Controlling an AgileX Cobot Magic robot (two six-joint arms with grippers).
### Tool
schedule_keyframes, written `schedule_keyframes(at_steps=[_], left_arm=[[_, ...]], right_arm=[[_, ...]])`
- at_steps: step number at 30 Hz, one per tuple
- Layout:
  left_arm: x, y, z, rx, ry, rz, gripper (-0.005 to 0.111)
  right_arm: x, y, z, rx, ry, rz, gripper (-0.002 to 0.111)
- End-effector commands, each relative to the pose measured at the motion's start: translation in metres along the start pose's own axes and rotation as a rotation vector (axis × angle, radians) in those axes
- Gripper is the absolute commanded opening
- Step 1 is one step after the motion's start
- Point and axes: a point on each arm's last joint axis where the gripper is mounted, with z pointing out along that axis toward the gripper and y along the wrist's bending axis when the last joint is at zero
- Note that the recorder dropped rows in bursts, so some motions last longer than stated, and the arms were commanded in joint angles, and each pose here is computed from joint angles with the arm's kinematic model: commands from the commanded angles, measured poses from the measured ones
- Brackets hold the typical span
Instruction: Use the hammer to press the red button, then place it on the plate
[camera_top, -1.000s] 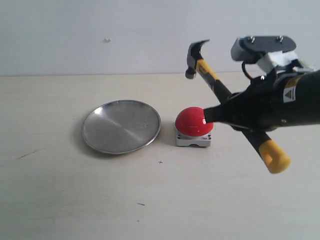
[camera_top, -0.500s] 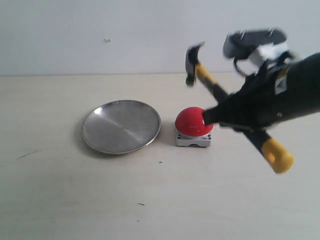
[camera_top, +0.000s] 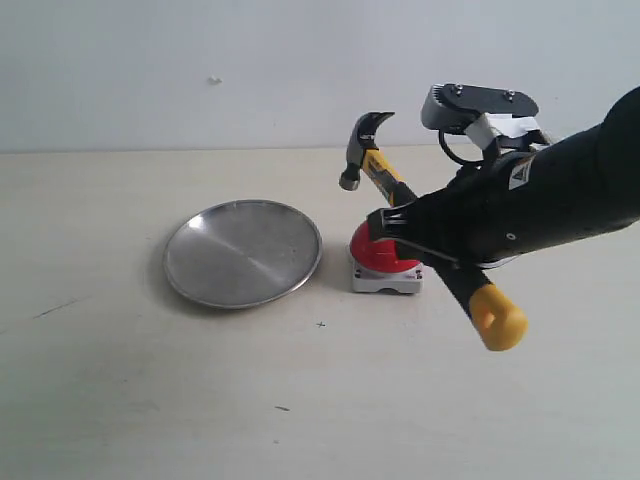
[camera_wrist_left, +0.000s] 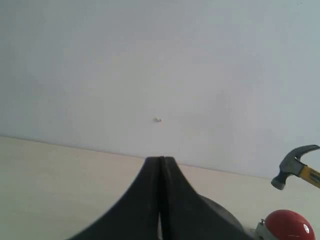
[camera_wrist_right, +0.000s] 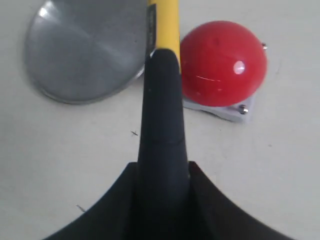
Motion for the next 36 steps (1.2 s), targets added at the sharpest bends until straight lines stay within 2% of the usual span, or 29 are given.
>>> schedule_keyframes(at_steps=[1,5,10,14,18,20,28,36], left_arm=[[0.001,0.0,0.0,-0.003,0.003,-0.003,0.0],[0.001,0.0,0.0,-0.003,0.003,-0.003,0.0],[0.001,0.0,0.0,-0.003,0.003,-0.003,0.0],[0.001,0.0,0.0,-0.003,0.003,-0.003,0.0],[0.001,0.0,0.0,-0.003,0.003,-0.003,0.0],[0.001,0.0,0.0,-0.003,0.003,-0.003,0.0],[0.001,0.0,0.0,-0.003,0.003,-0.003,0.0],[0.001,0.0,0.0,-0.003,0.003,-0.003,0.0]], right_arm=[[-0.01,0.018,-0.002,-0.09,-0.245,0.062,0.0],[-0.007,0.027,0.011,-0.091,-0.284,0.058,0.0],[-0.004,0.047,0.033,-0.116,-0.415,0.115,0.0],[-0.003,0.057,0.044,-0.23,-0.447,0.153,0.0],[-0.002,0.07,0.06,-0.479,-0.472,0.311,0.0],[0.002,0.07,0.072,-0.518,-0.467,0.374,0.0],[0.009,0.068,0.108,-0.581,-0.445,0.53,0.0],[-0.002,0.078,0.14,-0.619,-0.417,0.585,0.0]])
